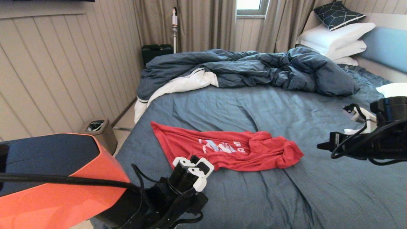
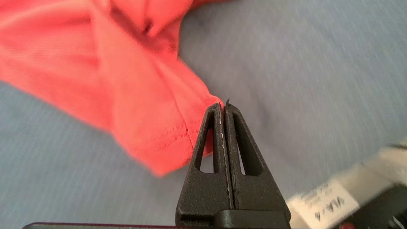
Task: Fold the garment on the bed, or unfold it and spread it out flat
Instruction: Unford the red T-shirt
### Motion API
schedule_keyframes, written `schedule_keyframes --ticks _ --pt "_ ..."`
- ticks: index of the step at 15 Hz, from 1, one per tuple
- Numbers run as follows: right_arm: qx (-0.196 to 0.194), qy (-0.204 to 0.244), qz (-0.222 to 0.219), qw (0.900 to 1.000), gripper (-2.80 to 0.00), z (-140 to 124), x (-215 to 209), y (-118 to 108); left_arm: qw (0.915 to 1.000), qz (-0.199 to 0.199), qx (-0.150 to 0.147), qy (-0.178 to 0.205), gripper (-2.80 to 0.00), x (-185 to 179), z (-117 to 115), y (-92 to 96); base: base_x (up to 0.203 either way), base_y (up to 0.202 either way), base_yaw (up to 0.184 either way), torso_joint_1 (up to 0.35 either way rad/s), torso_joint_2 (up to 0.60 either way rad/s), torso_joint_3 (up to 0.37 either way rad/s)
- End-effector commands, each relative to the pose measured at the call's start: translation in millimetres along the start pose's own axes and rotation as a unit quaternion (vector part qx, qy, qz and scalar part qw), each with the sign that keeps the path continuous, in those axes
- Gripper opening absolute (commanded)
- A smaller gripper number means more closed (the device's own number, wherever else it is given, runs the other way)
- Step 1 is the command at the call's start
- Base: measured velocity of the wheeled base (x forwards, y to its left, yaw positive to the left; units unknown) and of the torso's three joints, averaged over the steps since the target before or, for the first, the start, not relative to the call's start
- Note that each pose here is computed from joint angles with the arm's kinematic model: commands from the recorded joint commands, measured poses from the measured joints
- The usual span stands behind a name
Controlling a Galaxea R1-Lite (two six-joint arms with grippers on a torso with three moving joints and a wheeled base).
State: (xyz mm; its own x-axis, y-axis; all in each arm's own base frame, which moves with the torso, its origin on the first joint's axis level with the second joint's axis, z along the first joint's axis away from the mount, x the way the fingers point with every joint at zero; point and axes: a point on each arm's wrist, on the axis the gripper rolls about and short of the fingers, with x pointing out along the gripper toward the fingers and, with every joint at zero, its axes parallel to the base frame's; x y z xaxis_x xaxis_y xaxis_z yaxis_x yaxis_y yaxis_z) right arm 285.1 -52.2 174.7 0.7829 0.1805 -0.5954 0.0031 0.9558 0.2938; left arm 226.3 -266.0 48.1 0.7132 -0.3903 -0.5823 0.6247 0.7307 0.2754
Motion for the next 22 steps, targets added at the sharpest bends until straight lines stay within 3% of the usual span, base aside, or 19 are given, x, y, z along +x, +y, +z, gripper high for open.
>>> schedule_keyframes --ticks 1,3,9,16,18,19,22 --pt "0.001 0.001 0.001 1.0 -2.8 -0.2 1.0 -0.3 0.9997 -0.011 0.007 -0.02 -2.8 -30.7 2.9 -3.4 0.0 0.0 0.0 0.0 0.0 0.0" --pt "0.001 0.001 0.001 1.0 -2.8 -0.2 1.0 -0.3 0.9984 -0.039 0.029 -0.03 -2.8 -61.9 -2.6 -17.9 0.0 0.0 0.0 0.0 0.0 0.0" --pt "0.001 0.002 0.001 1.0 -2.8 -0.4 1.5 -0.5 0.9874 -0.105 0.118 0.008 -2.8 -114.3 -57.5 -56.8 0.0 0.0 0.0 0.0 0.0 0.0" --pt "0.002 0.006 0.0 1.0 -2.8 -1.3 4.2 -1.6 0.9841 -0.109 0.134 0.04 -2.8 -121.7 -82.4 -52.2 0.0 0.0 0.0 0.0 0.0 0.0" --pt "0.002 0.007 0.0 1.0 -2.8 -1.5 4.7 -1.8 0.9848 -0.109 0.131 0.033 -2.8 -120.5 -83.0 -52.9 0.0 0.0 0.0 0.0 0.0 0.0" --pt "0.001 0.007 0.0 1.0 -2.8 -1.5 4.8 -1.4 0.9853 -0.108 0.129 0.028 0.0 -119.3 -83.5 -53.5 0.0 0.0 0.0 0.0 0.0 0.0" --pt "0.002 0.008 0.0 1.0 -2.8 -1.7 5.3 -1.6 0.988 -0.102 0.116 0.0 0.0 -116.7 -74.3 -56.2 0.0 0.0 0.0 0.0 0.0 0.0"
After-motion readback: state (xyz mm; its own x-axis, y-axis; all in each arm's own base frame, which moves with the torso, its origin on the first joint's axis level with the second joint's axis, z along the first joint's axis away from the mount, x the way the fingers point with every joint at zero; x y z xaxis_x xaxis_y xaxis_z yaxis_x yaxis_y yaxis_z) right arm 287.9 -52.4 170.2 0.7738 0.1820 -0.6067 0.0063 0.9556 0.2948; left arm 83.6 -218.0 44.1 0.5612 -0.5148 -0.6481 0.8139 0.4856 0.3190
